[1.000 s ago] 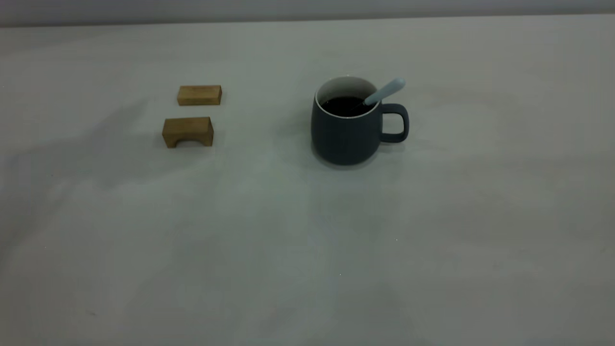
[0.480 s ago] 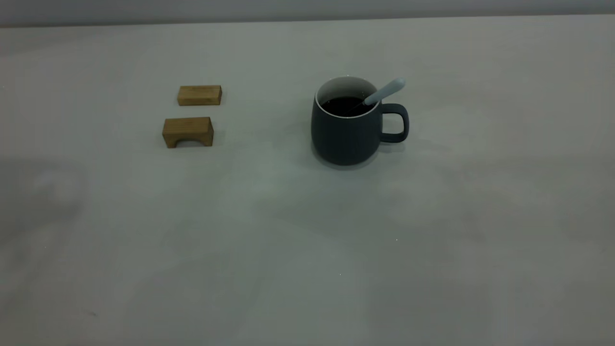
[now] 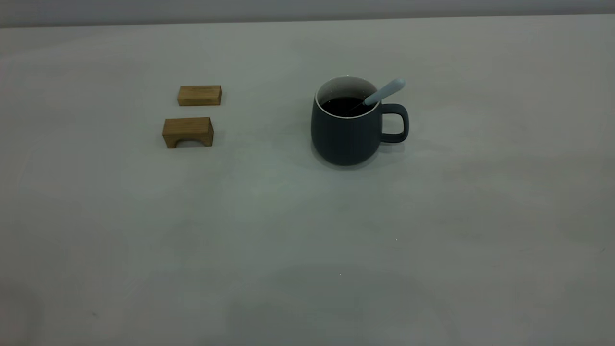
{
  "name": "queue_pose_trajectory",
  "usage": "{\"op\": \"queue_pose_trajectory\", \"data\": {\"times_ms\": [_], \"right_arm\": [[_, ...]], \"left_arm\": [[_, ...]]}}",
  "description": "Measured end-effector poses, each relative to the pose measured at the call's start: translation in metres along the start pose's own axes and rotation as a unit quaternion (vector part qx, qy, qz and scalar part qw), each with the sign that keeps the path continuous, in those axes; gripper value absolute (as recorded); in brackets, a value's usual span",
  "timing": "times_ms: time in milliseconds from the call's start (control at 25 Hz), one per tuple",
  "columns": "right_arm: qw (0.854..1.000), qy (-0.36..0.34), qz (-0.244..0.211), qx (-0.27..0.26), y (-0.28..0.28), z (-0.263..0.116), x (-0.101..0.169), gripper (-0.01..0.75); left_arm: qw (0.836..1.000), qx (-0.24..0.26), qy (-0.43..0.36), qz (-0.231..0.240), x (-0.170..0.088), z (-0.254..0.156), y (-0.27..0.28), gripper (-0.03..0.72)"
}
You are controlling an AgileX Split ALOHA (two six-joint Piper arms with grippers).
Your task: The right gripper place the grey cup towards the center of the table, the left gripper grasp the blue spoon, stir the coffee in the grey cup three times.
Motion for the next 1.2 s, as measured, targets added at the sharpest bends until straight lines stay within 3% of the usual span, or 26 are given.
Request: {"op": "queue_pose_trajectory", "data": {"times_ms": [440, 960, 1200], "right_arm": [[1.000, 0.000, 0.000, 0.000, 0.000, 0.000, 0.000, 0.239], [1.000, 0.000, 0.000, 0.000, 0.000, 0.000, 0.000, 0.239], [1.000, 0.000, 0.000, 0.000, 0.000, 0.000, 0.000, 0.239]], "left_arm": [[0.996, -0.084, 0.006, -0.005, 0.003, -0.102, -0.015, 0.293], [0.982, -0.190, 0.018, -0.012, 0.003, -0.122, -0.012, 0.293], [0.978, -0.209, 0.008, -0.020, 0.003, -0.130, -0.013, 0.293]]}}
Point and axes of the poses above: a point on each arm's last joint axis where the gripper is mounted, y pointing back along that axis away from the gripper, x along the wrist's bending axis when the last joint is at zero, z = x × y, the point moved 6 cm from there along -y, pointing out along that axis toward the gripper, and after that the axes turned 5 degrees about y, right-handed, at the moved point
